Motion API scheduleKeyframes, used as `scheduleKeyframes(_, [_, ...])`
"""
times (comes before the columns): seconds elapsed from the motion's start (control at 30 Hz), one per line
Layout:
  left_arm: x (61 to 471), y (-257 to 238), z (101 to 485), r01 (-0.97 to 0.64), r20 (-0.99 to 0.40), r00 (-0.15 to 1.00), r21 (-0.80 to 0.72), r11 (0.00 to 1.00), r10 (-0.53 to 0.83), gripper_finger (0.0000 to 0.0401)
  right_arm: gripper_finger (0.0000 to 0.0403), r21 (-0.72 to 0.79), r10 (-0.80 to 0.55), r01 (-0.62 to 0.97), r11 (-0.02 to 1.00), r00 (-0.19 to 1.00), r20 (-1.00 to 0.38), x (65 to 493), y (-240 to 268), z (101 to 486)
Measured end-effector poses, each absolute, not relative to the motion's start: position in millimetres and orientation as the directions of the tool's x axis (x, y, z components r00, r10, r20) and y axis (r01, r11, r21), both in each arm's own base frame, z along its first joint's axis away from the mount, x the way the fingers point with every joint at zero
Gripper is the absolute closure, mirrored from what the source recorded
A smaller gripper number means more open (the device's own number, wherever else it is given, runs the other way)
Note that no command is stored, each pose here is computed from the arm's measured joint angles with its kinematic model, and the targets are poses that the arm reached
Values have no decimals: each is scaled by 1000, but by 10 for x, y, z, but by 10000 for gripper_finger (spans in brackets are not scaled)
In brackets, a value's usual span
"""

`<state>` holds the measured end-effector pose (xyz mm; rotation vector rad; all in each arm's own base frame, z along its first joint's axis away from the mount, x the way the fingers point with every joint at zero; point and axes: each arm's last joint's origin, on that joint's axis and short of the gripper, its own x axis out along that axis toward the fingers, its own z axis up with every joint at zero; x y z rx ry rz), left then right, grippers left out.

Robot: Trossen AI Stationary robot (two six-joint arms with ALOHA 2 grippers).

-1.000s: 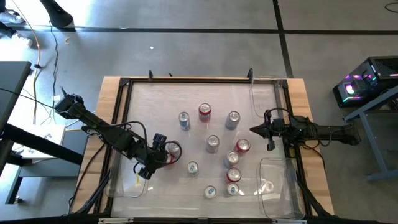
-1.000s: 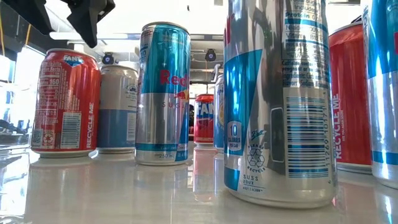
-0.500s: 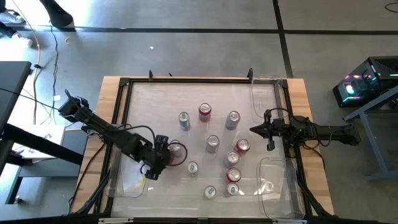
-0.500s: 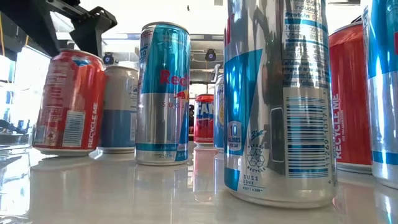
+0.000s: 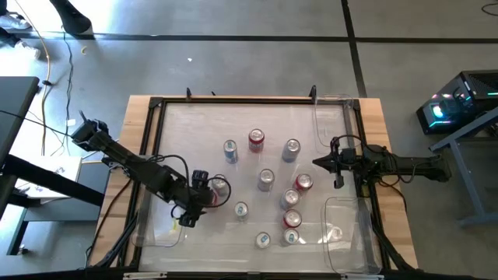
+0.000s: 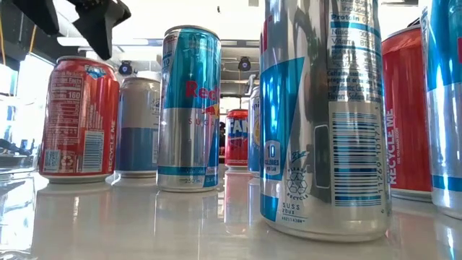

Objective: Sort soda cans
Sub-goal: Put the bottom left red soda can into the bottom left transparent bin

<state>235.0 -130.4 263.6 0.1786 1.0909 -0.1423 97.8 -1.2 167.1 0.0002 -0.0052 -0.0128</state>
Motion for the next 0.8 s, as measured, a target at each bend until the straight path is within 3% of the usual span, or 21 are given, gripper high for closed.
scheduleKeyframes(0.3, [2323, -1301, 2542, 386, -910, 409, 103, 917, -70, 85, 403, 0, -13, 13, 1000, 1000, 5, 978, -12, 1672])
scheduleKeyframes(0.8, [2385, -1301, 2570, 469, -880, 468, 175, 866, -75, 84, 403, 0, -13, 13, 1000, 1000, 5, 978, -12, 1672])
